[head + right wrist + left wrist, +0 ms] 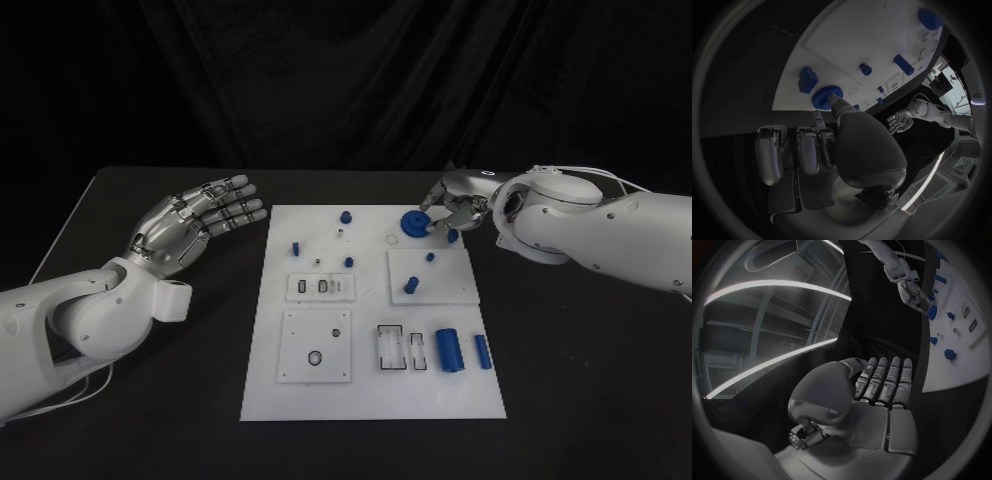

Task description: Assemble the parts on the task board

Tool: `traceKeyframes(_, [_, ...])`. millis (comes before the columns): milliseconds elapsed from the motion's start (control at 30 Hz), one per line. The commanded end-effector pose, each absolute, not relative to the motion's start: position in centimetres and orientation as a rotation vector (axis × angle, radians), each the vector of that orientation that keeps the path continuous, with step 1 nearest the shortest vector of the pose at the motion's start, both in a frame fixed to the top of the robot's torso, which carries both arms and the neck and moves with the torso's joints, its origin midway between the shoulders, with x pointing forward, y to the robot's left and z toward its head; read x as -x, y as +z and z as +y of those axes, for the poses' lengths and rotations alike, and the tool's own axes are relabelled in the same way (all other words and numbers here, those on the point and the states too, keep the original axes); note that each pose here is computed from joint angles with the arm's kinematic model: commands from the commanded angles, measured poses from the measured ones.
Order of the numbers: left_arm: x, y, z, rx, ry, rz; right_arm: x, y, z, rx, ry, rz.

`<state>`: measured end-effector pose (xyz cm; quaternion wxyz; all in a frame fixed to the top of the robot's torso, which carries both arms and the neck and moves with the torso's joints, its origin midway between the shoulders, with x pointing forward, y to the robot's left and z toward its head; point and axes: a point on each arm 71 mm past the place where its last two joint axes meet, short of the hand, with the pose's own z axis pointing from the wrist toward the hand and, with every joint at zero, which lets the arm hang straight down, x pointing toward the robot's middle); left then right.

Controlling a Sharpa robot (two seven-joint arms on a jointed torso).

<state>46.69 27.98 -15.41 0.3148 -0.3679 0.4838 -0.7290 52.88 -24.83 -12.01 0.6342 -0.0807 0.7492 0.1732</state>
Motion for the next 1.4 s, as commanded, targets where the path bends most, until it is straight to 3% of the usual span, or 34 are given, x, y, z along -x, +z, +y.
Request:
traceKeyframes(33, [-46.55,-14.72,28.06,0.914,-1.991,1.161,-52.84,-12.0,-24.64,0.212,0.39,1.67])
traceKeyframes(733, [-46.72,-14.92,28.1,0.922,-1.987,1.181,-52.44,-11.99,-24.17,0.236,0.426,1.628])
traceKeyframes(1400, [-46.79,-15.05,28.1,0.927,-1.987,1.191,-52.77,-12.74,-24.02,0.229,0.395,1.674])
